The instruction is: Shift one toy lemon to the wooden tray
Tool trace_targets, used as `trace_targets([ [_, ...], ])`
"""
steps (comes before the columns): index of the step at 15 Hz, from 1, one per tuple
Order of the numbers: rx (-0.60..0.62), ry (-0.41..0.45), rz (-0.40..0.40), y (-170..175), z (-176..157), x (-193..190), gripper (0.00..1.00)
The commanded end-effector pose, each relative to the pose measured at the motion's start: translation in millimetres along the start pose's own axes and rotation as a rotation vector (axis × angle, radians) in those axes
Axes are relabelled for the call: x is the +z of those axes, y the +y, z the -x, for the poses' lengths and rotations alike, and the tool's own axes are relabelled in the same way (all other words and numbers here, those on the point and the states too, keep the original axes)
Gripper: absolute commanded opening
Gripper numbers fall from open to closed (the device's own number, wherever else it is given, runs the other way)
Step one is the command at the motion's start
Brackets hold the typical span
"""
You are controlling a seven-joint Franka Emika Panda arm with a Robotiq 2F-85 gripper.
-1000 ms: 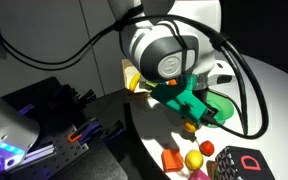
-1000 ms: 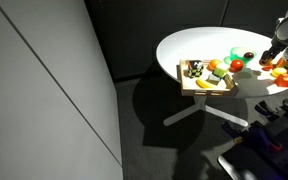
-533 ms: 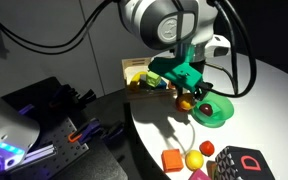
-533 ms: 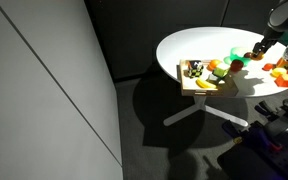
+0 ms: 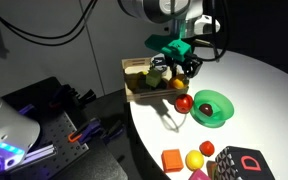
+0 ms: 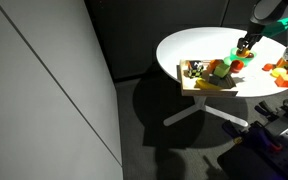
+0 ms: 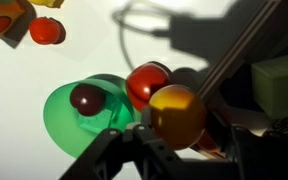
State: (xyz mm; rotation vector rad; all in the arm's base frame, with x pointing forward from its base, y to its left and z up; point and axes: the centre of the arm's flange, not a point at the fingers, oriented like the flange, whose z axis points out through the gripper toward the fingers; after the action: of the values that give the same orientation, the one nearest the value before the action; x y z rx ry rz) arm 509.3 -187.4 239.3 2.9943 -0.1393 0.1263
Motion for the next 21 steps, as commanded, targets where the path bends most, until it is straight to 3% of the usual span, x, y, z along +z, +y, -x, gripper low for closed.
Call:
trace_targets([
  [1,0.033,-0.013,0.017,-25.1,-27.4,-14.2,0.33],
  [10,0.078,0.016,0.047,-96.1,-72.4,-11.8,0.33],
  [20,0.081,0.117,0.155,-141.5,-74.2,23.7,0.33],
  [21,0.082,0.119,0.159,-140.3,-72.9,24.7,0.83],
])
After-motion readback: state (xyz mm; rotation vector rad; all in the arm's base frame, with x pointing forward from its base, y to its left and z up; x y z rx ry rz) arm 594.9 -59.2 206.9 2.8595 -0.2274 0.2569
